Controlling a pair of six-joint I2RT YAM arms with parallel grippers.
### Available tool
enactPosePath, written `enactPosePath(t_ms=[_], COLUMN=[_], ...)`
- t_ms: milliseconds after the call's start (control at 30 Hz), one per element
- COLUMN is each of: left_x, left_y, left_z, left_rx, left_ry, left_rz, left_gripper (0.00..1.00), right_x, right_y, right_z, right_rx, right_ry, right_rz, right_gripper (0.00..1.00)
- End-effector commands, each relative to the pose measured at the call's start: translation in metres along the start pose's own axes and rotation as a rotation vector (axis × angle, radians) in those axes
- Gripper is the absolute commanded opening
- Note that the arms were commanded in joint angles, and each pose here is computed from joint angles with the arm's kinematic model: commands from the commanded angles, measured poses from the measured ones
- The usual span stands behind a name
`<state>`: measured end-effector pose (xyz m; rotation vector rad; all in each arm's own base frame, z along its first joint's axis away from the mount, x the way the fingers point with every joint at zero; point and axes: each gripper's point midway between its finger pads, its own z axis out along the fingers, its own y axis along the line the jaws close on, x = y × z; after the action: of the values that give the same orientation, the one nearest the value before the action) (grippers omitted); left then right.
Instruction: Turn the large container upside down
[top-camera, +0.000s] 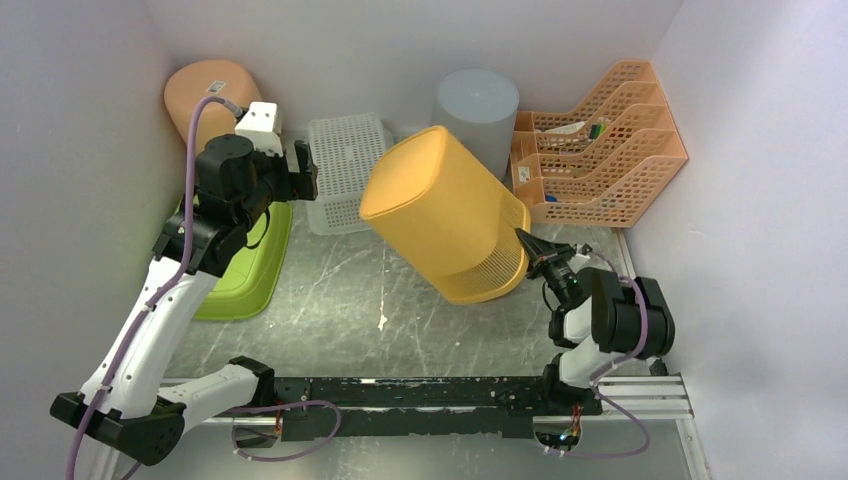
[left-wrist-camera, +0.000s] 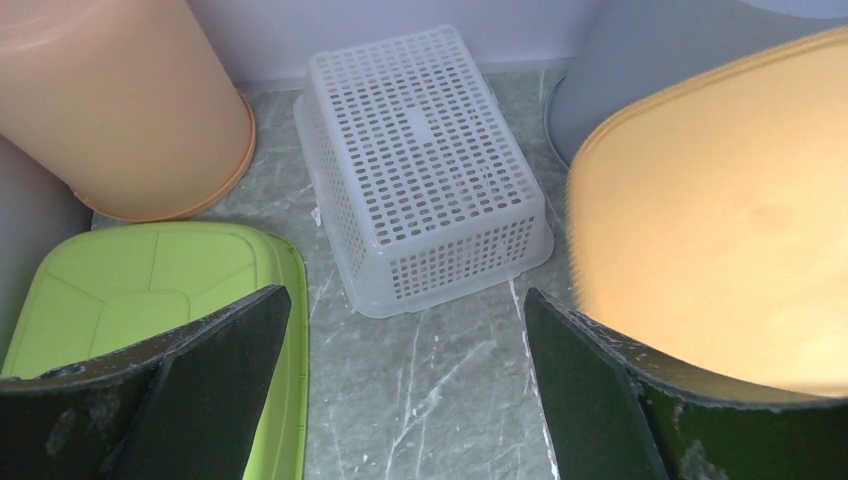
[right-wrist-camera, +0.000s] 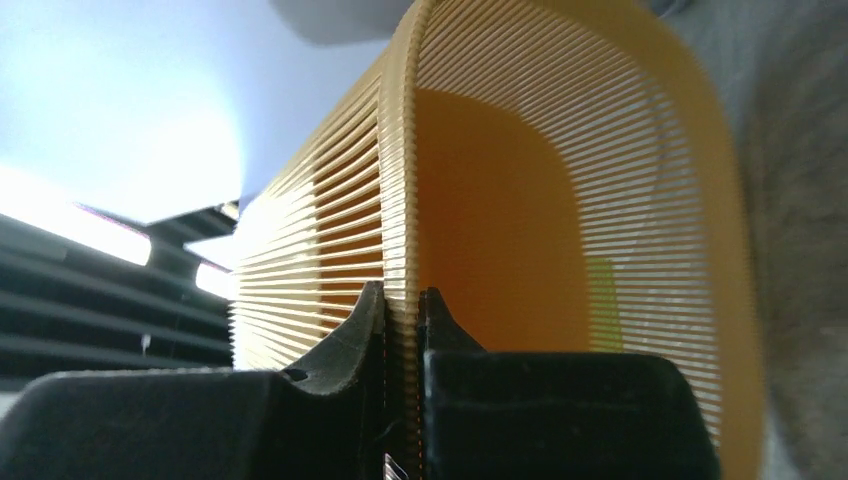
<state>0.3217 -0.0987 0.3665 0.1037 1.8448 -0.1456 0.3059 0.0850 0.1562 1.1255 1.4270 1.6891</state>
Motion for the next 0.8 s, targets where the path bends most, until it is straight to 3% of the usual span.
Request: enactPosePath(t_ms=[0,433,767], left_x=[0.006,0.019,0.032], left_y=[0.000,-0.007,-0.004], left_z=[0.000,0.015,0.017], left_rx=[-0.002,0.019,0.004], left_ry=[0.006,0.030,0.054], left_rz=[0.016,0.013,0.023], left_gripper=[1.00,0.99,1.00], right_x=[0.012,-0.013,-0.037], right_y=[-0.040,-0.052,-0.071], right_z=[-0.037,-0.043,-0.037], right_rx=[0.065,0.098,0.145], right_ry=[0.062,0.050,-0.005], right_rz=[-0.153,-0.190,-0.167], right_gripper=[0.08,0.37,0.40])
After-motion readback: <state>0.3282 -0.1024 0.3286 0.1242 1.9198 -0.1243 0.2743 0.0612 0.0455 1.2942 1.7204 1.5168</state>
